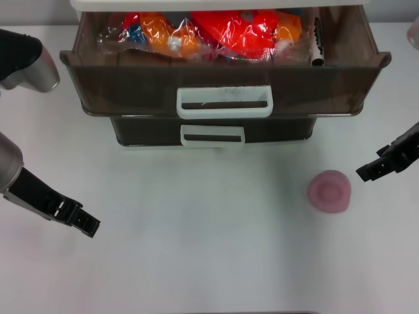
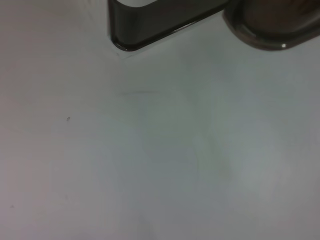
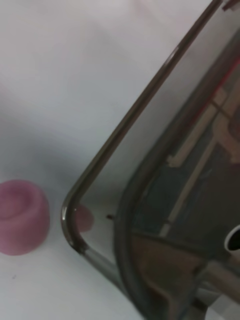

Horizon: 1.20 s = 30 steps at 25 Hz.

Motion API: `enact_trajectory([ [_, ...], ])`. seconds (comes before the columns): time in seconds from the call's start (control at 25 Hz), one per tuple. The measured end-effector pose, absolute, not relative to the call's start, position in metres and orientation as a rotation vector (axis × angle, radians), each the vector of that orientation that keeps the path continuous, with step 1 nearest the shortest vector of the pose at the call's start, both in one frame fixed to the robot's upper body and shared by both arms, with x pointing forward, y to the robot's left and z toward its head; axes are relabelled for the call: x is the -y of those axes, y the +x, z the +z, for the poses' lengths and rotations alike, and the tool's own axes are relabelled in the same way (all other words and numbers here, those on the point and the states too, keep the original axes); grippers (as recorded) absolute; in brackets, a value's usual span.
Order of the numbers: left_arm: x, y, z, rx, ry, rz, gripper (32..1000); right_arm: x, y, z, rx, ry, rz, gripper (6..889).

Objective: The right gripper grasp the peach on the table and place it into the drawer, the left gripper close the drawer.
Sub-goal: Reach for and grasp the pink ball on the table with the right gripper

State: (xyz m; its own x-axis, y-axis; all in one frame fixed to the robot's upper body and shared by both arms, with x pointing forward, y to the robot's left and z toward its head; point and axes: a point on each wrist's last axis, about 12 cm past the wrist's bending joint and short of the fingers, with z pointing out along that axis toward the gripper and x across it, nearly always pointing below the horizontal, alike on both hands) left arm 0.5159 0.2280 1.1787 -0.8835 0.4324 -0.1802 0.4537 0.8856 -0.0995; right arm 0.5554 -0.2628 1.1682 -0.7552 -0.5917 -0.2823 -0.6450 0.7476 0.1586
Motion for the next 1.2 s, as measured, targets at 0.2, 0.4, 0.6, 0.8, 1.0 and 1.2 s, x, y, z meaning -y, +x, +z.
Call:
enact_trajectory([
  [0.2,-0.228,0.516,1.179,-2.901,0.686,-0.208,850,0.262,0.555,1.17,-2.725,-0.995,0.366,591],
  [0.4,-0.228,0.516,1.179,-2.901,0.684,-0.207,850,0.254,0.553,1.174,-2.677,-1.037,0.438,596],
  [0.6,-0.229,0.516,1.179,-2.901,0.683,-0.207,850,0.252,0.553,1.175,-2.663,-1.065,0.463,602],
  [0.8,-0.229,0.517,1.179,-2.9,0.681,-0.207,850,0.251,0.553,1.175,-2.663,-1.089,0.466,693],
  [1.0,-0.23,0.517,1.18,-2.9,0.677,-0.205,850,0.25,0.554,1.175,-2.665,-1.099,0.462,790],
  [1.2,-0.23,0.518,1.18,-2.898,0.672,-0.2,850,0.259,0.554,1.168,-2.673,-1.138,0.405,835],
])
